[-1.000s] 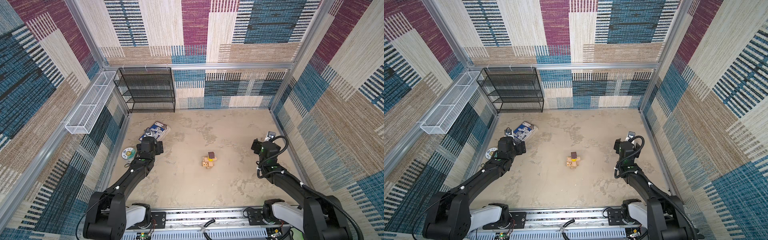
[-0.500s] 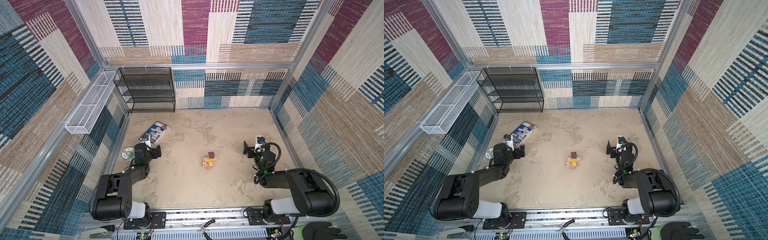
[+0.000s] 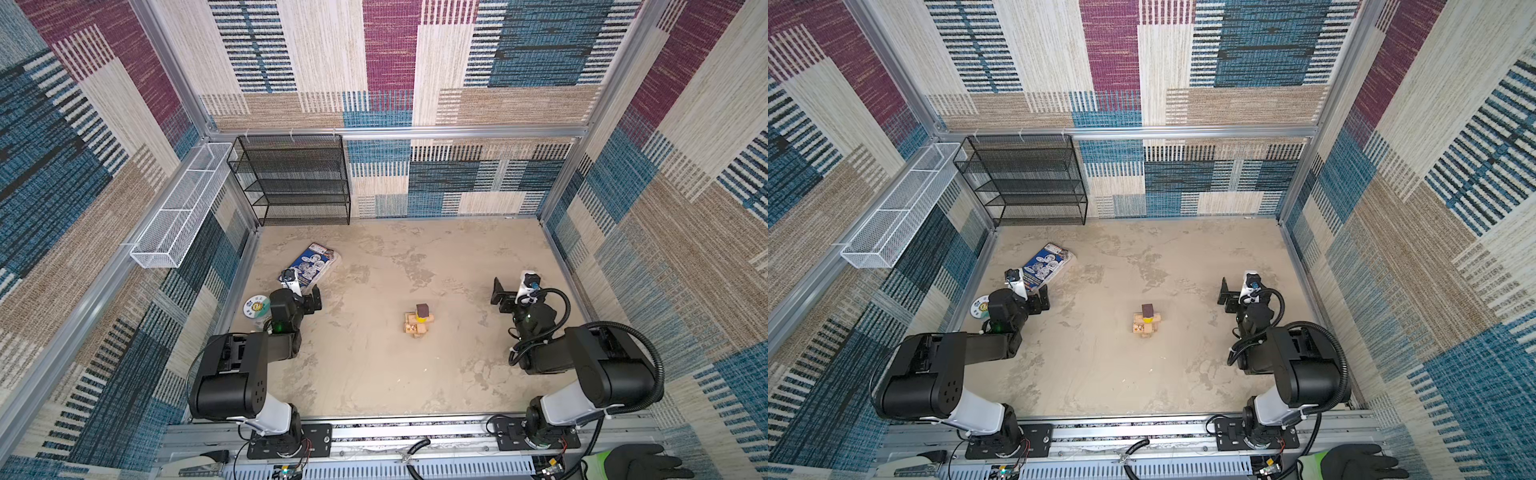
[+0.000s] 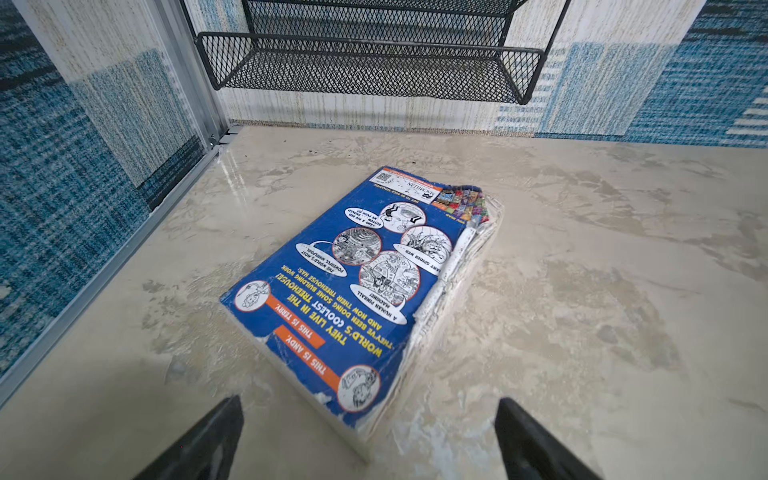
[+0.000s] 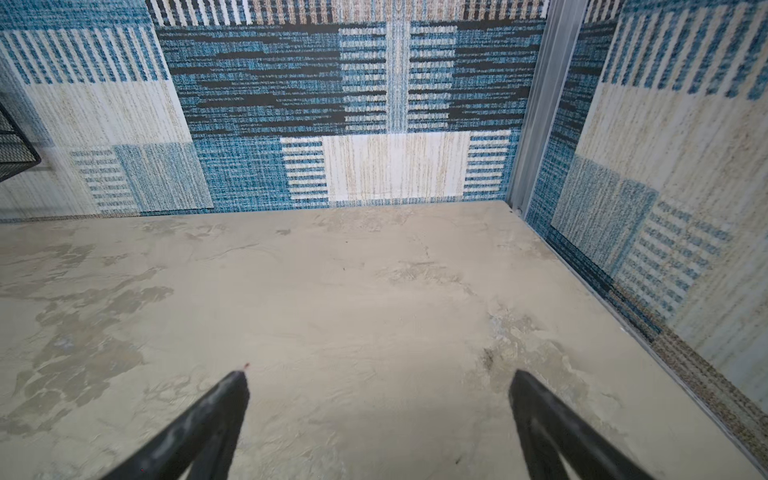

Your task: Build the wood block tower

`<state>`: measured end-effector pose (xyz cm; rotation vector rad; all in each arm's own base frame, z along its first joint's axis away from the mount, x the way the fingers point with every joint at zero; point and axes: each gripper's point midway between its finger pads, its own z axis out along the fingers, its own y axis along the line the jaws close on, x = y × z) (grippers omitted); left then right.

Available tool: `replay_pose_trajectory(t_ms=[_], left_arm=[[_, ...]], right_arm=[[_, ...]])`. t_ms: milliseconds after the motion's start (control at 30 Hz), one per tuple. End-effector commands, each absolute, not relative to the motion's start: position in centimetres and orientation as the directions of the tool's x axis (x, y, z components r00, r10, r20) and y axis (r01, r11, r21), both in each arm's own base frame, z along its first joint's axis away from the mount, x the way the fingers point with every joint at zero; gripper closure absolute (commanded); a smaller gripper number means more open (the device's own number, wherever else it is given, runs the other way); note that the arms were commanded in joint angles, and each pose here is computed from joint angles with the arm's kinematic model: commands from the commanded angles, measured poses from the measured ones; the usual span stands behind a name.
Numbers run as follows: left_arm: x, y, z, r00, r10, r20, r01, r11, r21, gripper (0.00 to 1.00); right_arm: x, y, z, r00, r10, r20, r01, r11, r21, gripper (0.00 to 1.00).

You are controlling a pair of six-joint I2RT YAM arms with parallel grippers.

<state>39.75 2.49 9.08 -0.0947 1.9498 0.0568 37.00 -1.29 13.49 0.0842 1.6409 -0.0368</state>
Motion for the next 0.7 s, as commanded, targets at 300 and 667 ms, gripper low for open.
replay_pose_trajectory(t_ms=[300,667], left_arm=[[39.88,2.84,9.47,-0.350,-0.052,-0.935,-0.116,0.993,-0.012,0.01],[39.87,2.75,9.51,-0.348,-0.052,-0.936,-0.113,0.994,-0.013,0.01]], right_arm=[[37.45,-0.95,14.31,-0.044,0.034,-0.998,0.060,0.998,0.031,0.00],[37.30,-1.03,14.51,-0.035,0.033,-0.999,0.061,0.998,0.030,0.00]])
